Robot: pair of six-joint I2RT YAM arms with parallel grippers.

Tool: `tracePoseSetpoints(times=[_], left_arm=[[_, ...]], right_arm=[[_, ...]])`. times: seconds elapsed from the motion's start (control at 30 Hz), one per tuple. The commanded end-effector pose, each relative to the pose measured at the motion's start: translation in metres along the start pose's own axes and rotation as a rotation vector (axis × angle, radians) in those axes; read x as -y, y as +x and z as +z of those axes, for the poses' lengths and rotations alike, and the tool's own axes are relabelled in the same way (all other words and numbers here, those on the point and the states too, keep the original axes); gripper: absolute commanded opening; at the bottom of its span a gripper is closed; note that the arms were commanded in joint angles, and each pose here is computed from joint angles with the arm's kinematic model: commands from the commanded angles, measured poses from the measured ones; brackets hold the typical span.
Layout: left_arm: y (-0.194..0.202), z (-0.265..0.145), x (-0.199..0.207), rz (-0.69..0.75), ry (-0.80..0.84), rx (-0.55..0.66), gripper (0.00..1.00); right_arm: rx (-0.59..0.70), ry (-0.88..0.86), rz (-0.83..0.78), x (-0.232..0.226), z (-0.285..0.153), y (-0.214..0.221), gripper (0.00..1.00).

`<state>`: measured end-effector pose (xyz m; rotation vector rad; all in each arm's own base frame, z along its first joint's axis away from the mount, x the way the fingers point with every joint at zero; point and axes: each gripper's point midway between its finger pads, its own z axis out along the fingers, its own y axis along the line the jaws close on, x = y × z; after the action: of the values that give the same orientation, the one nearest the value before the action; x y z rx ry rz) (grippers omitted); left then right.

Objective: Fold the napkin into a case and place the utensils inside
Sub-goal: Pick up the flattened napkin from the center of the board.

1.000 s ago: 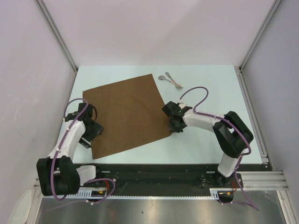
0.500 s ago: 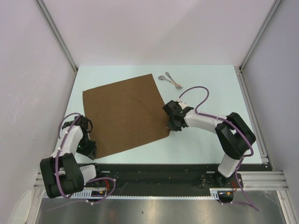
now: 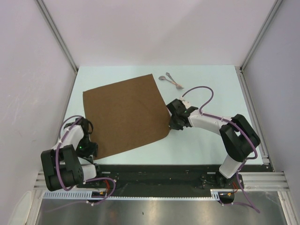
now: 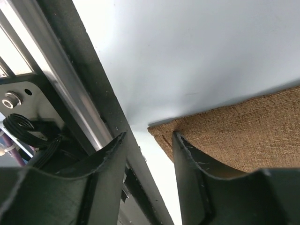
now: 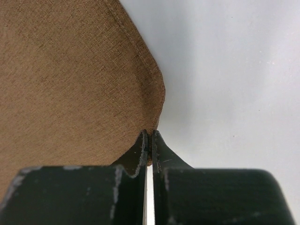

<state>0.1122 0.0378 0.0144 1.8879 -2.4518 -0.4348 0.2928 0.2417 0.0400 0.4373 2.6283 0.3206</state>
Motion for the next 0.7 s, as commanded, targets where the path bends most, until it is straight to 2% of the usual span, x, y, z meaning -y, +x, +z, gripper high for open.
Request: tracePoseSetpoints(times=[0.0, 0.1, 0.23, 0.43, 0.53, 0.57, 0.67], left_arm=[[-0.003, 0.009, 0.014, -0.016, 0.043, 0.005, 0.5], [-0.004, 0.014, 0.013, -0.019, 0.019, 0.009, 0.54], [-0.002, 0.02, 0.026, -0.029, 0.087, 0.003, 0.51], [-0.005, 0.022, 0.044, -0.057, 0.216, 0.032, 0.36], [-0.005, 0.019, 0.054, -0.032, 0.259, 0.02, 0.26], [-0.005, 0.017, 0.056, -0.022, 0.265, 0.013, 0.17], [-0.006, 0.01, 0.062, 0.0, 0.292, 0.001, 0.04]], right_arm=[[0.043, -0.043, 0.008, -0.007, -0.01, -0.013, 0.0], [0.037, -0.049, 0.008, -0.008, -0.01, -0.012, 0.0], [0.031, -0.049, 0.009, -0.006, -0.011, -0.011, 0.0], [0.054, -0.053, 0.021, -0.002, -0.016, -0.017, 0.0], [0.057, -0.06, 0.024, -0.002, -0.018, -0.017, 0.0], [0.054, -0.062, 0.024, -0.001, -0.017, -0.015, 0.0], [0.052, -0.071, 0.016, -0.003, -0.017, -0.015, 0.0]])
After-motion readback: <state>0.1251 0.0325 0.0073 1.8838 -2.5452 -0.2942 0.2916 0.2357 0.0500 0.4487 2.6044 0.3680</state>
